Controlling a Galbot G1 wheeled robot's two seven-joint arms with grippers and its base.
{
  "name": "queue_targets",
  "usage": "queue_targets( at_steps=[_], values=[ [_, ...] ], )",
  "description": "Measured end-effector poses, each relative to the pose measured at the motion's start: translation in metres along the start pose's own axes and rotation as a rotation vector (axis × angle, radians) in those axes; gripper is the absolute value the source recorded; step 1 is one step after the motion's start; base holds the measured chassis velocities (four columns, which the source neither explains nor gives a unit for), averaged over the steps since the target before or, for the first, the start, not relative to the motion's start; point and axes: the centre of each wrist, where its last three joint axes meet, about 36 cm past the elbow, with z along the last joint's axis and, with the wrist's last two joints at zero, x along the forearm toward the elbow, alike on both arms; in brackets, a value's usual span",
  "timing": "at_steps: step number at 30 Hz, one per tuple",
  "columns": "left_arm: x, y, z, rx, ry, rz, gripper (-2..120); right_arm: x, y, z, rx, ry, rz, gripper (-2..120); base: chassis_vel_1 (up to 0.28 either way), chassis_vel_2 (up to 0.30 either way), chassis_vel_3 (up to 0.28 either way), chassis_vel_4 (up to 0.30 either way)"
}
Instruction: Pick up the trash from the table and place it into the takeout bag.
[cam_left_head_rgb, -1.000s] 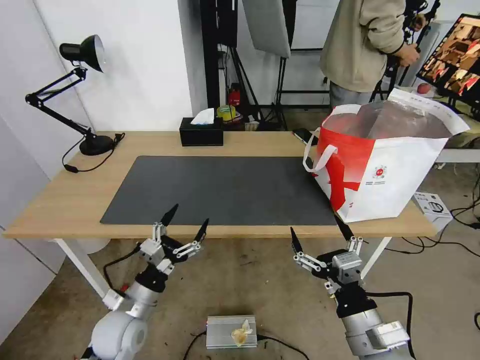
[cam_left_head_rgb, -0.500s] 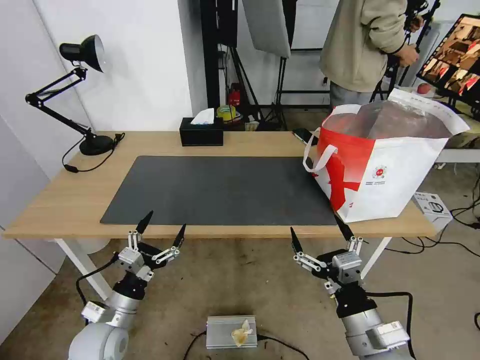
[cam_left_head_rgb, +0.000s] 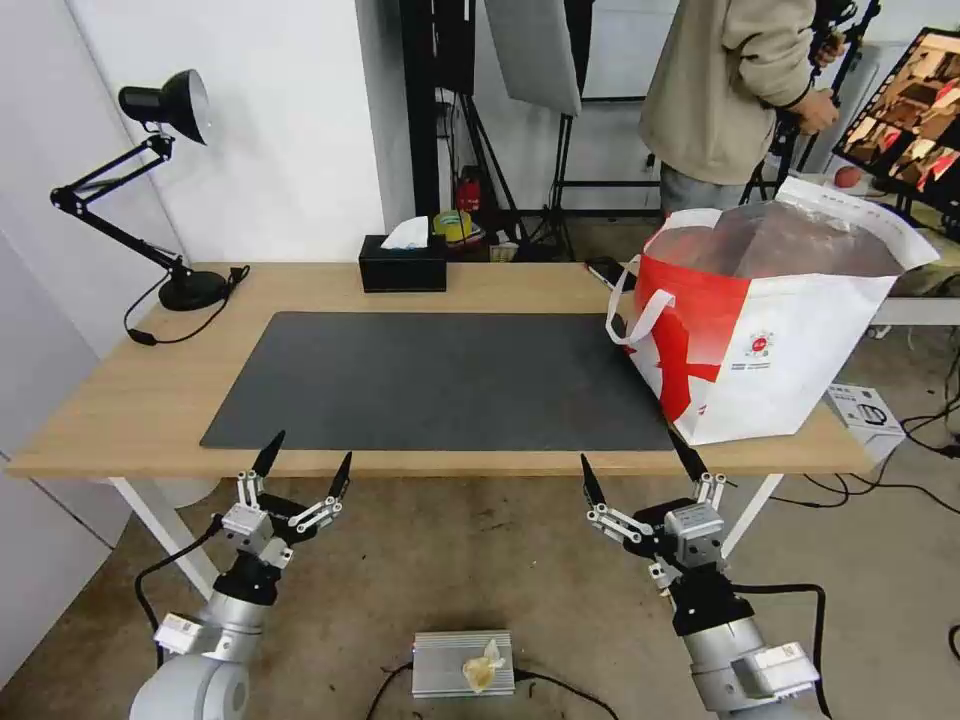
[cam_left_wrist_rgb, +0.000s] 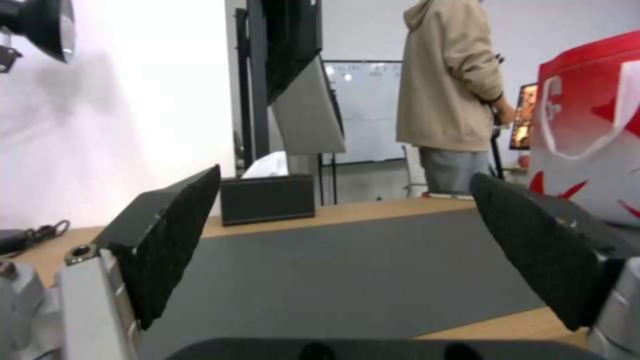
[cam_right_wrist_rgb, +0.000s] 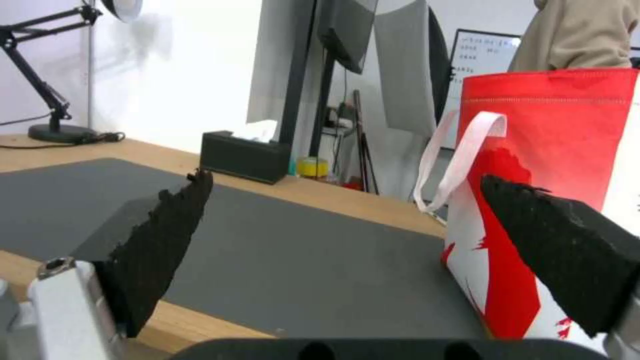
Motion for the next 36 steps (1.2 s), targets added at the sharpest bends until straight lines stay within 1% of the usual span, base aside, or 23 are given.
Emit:
queue_targets(
  at_steps=[2,6,10,15,24,36],
  values=[
    [-0.001,0.0,0.0,-0.025,0.004,-0.01,100,0.0,0.0,0.0,0.0,0.0,0.0,100,0.0,0.0,0.0,0.0],
    [-0.001,-0.002,0.001,-0.038,0.005,-0.028,100,0.0,0.0,0.0,0.0,0.0,0.0,100,0.0,0.0,0.0,0.0],
    [-0.001,-0.009,0.003,-0.058,0.006,-0.06,100,0.0,0.0,0.0,0.0,0.0,0.0,100,0.0,0.0,0.0,0.0],
    [0.0,-0.012,0.004,-0.064,0.005,-0.058,100,0.0,0.0,0.0,0.0,0.0,0.0,100,0.0,0.0,0.0,0.0],
    [-0.001,-0.01,0.004,-0.084,0.001,-0.049,100,0.0,0.0,0.0,0.0,0.0,0.0,100,0.0,0.0,0.0,0.0],
    [-0.001,-0.01,0.004,-0.085,0.001,-0.048,100,0.0,0.0,0.0,0.0,0.0,0.0,100,0.0,0.0,0.0,0.0]
  ],
)
